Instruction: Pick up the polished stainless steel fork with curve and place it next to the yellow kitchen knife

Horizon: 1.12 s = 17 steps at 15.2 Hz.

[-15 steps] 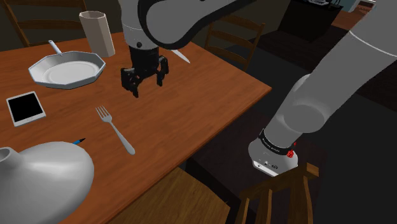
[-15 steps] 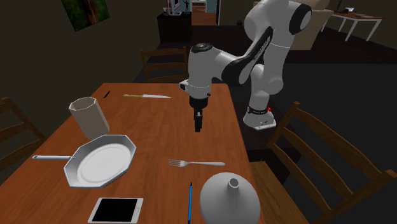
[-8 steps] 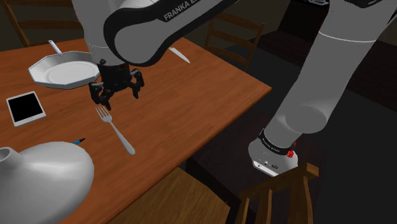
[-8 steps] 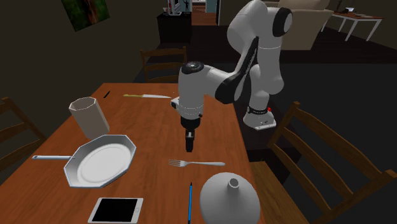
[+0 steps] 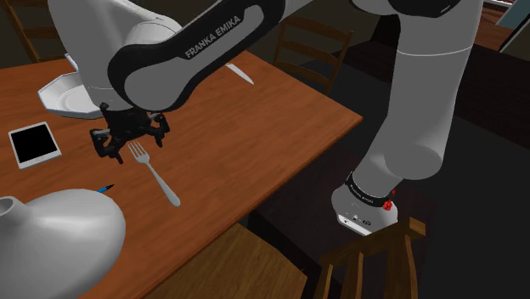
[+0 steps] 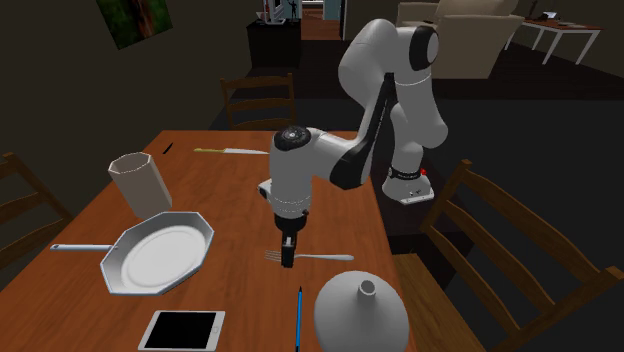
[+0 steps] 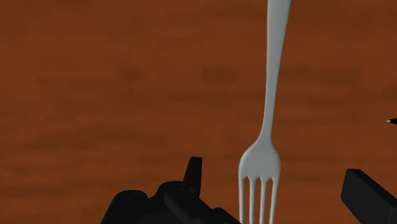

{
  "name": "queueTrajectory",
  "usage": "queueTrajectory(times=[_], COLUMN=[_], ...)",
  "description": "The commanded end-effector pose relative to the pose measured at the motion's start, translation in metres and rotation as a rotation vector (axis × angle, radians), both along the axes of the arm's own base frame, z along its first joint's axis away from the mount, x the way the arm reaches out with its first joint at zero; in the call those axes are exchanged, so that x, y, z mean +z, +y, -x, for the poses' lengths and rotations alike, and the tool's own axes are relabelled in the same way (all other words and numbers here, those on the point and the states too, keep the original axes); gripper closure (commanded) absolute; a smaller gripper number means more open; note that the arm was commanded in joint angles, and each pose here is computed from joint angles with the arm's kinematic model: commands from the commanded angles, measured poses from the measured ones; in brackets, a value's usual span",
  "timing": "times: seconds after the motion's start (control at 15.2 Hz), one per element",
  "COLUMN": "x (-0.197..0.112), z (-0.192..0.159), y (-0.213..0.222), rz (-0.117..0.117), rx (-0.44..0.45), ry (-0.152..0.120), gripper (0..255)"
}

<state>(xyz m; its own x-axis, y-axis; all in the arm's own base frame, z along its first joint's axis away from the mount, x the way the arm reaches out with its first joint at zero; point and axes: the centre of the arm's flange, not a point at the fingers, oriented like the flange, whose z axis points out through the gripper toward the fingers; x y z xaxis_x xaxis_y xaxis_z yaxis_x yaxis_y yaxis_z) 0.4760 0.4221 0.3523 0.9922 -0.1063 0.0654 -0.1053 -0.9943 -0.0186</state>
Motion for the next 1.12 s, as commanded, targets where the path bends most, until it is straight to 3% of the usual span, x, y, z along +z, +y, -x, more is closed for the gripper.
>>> queueTrajectory(times=[0.0,0.2,0.73,0.79,1.06], x=[-0.011,-0.025,-0.025,-0.025,-0.027], z=[-0.002,-0.003,-0.003,-0.003,-0.003], y=[-0.001,-0.001,-0.001,-0.001,-0.001], rz=[0.0,0.0,0.0,0.0,0.0], rx=[0.0,0.0,-0.001,-0.001,-0.001], ry=[0.0,0.0,0.0,0.0,0.0], gripper=[0,0,0,255,255])
